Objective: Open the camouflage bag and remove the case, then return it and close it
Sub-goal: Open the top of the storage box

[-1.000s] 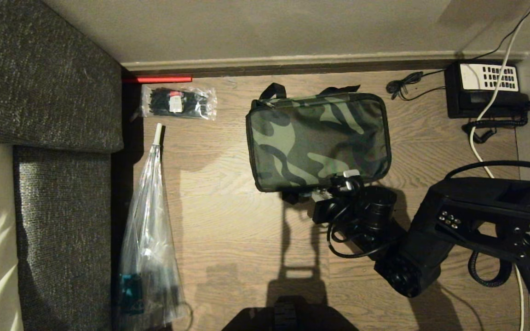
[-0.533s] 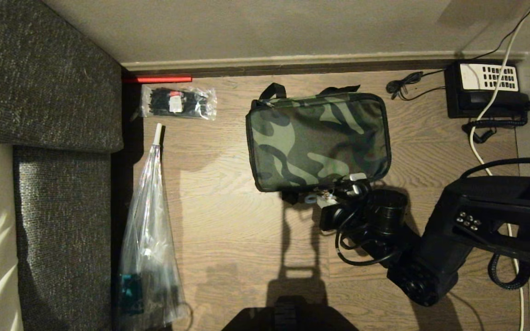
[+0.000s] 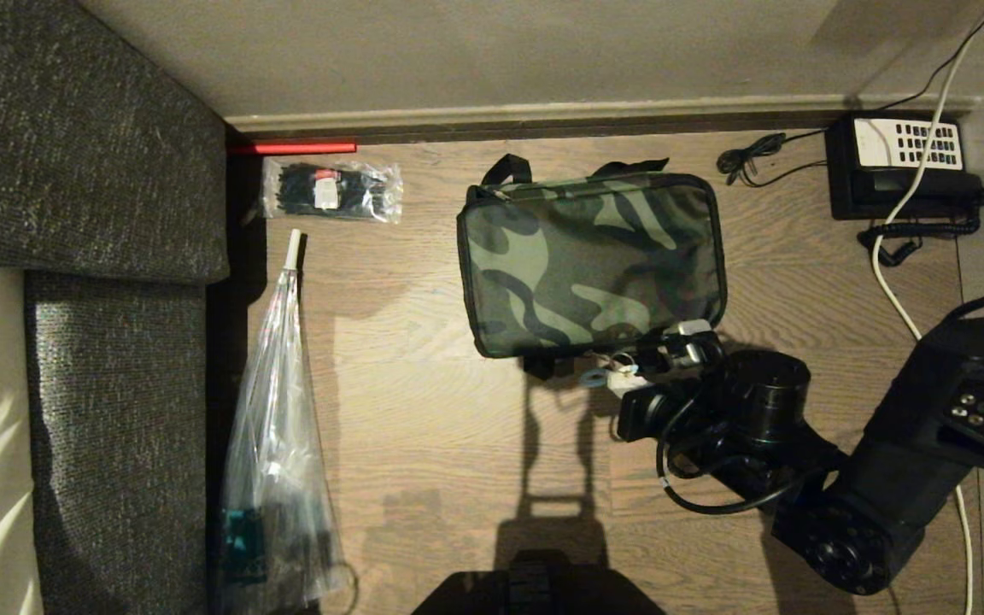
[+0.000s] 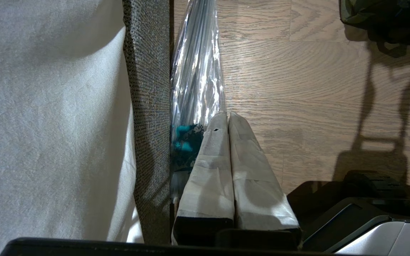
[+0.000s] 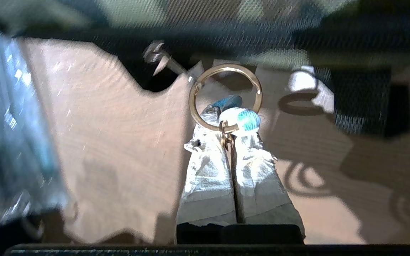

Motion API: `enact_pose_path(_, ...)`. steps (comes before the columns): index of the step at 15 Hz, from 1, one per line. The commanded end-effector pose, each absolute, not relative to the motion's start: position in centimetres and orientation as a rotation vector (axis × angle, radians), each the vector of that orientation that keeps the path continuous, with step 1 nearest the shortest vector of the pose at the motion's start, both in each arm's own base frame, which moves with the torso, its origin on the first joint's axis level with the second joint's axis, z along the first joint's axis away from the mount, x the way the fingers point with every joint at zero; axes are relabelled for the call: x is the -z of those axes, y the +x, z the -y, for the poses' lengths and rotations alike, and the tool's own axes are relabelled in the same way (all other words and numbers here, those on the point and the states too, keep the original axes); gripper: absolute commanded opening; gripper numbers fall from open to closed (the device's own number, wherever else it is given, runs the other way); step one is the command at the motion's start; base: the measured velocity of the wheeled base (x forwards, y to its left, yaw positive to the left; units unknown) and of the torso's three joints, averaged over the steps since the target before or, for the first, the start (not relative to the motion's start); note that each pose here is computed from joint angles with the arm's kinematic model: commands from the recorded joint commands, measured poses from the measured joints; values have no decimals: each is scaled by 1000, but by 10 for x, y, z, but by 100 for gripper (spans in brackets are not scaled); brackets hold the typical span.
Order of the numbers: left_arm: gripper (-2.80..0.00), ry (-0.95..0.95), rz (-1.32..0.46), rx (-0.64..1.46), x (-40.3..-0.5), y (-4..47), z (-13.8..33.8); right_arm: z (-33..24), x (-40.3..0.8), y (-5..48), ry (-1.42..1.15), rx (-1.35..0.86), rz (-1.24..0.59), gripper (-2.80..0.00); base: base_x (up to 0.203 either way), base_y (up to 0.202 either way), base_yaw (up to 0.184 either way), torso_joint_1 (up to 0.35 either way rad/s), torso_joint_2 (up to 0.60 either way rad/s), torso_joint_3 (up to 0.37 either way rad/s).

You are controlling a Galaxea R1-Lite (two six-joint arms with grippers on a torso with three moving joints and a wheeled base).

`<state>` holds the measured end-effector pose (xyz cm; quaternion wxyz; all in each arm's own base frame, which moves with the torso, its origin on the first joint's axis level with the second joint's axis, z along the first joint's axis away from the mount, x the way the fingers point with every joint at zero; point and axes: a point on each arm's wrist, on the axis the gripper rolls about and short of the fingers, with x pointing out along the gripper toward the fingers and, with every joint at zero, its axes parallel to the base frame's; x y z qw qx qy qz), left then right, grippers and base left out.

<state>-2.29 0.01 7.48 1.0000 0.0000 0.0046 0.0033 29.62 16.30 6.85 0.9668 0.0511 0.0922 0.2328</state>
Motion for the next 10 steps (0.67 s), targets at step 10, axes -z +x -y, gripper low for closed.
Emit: enact_pose_path(10, -280, 0, -9, -7, -75, -23, 0, -151, -82, 283, 113, -463, -175, -280, 0, 0, 0, 0, 0, 0)
